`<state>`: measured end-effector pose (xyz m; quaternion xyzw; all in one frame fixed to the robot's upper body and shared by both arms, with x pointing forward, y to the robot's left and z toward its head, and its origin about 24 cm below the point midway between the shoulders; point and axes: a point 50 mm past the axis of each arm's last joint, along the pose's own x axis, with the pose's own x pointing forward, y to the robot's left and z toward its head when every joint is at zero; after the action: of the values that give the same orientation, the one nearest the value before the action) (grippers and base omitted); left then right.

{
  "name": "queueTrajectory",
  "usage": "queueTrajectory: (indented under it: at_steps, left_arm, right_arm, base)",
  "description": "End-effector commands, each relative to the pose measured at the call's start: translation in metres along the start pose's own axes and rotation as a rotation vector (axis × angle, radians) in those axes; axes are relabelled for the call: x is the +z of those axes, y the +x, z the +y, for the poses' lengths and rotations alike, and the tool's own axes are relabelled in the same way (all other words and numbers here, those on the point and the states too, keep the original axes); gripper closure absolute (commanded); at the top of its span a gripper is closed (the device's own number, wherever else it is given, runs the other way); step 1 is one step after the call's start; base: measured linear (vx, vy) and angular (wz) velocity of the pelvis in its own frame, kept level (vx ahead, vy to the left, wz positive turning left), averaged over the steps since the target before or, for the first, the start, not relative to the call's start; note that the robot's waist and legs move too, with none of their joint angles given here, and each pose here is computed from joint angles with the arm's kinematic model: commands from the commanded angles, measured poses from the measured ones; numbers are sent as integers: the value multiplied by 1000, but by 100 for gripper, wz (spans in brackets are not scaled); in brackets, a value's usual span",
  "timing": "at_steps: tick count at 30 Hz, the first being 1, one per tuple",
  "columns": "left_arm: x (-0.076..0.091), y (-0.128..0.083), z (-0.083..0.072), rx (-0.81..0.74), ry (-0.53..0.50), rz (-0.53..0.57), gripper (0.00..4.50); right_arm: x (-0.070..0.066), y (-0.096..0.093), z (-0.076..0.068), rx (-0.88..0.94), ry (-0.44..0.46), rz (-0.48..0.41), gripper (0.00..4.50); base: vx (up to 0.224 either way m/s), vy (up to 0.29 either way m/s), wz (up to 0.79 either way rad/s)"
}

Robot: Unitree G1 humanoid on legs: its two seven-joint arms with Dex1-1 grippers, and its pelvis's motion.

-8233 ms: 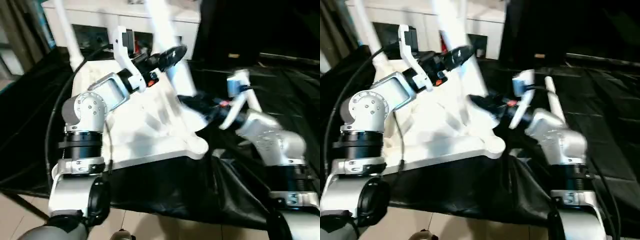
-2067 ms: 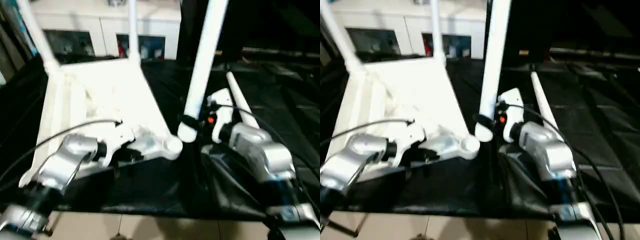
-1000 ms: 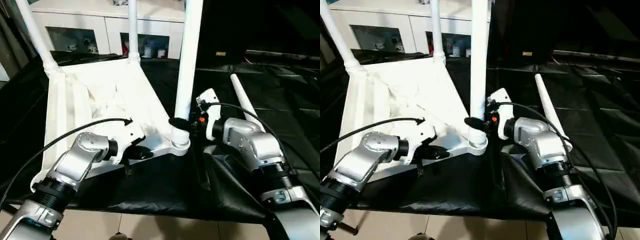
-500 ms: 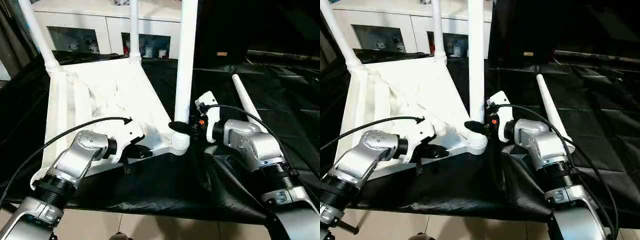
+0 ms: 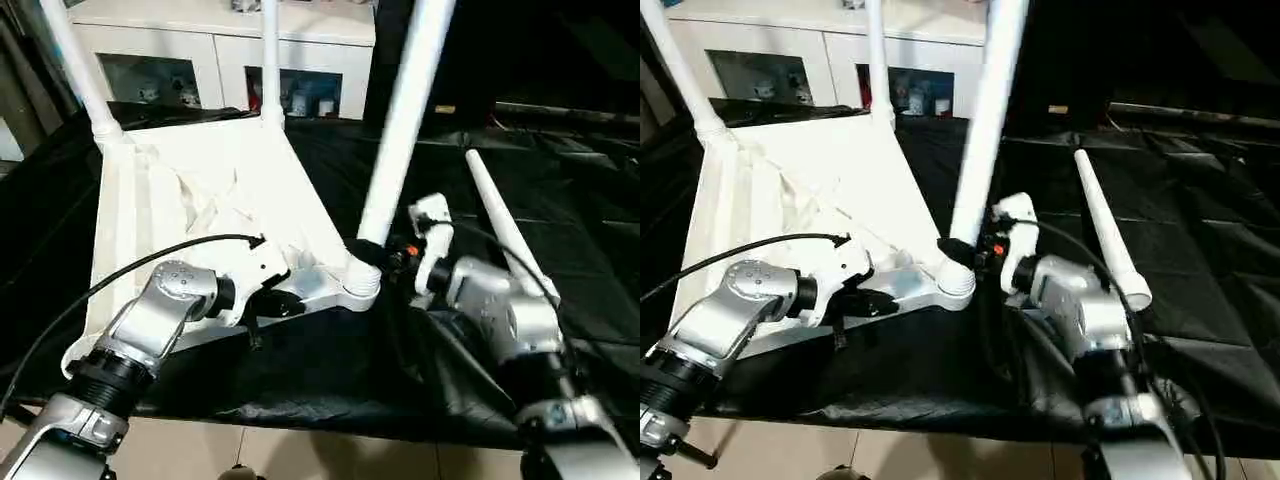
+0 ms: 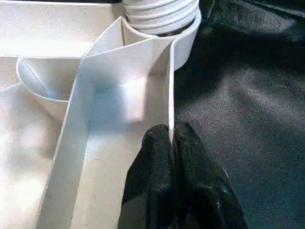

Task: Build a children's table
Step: Insert table leg to table base

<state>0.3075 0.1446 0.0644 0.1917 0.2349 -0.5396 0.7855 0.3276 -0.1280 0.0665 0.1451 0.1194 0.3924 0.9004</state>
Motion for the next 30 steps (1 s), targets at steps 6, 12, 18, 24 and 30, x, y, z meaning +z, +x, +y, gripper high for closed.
queueTrajectory:
  at_steps: [6,12,18,24,30]
  left_arm:
    - [16,-6,9,38,63,-50,450]
    - [17,-6,9,39,65,-51,450]
    - [17,-5,9,29,72,-49,450]
    - [16,-4,7,19,76,-51,450]
    - [14,-5,5,11,79,-49,450]
  right_arm:
    - [-51,-26,-11,-181,115,-33,262]
    - [-60,-31,-4,-182,21,-22,263]
    - [-54,-26,6,-50,-147,113,263]
    - [-39,-15,10,83,-213,204,263]
    - [-35,-12,9,196,-253,325,263]
  base:
    - [0,0,0]
    - [0,0,0]
    - [0,0,0]
    - [0,0,0]
    - [0,0,0]
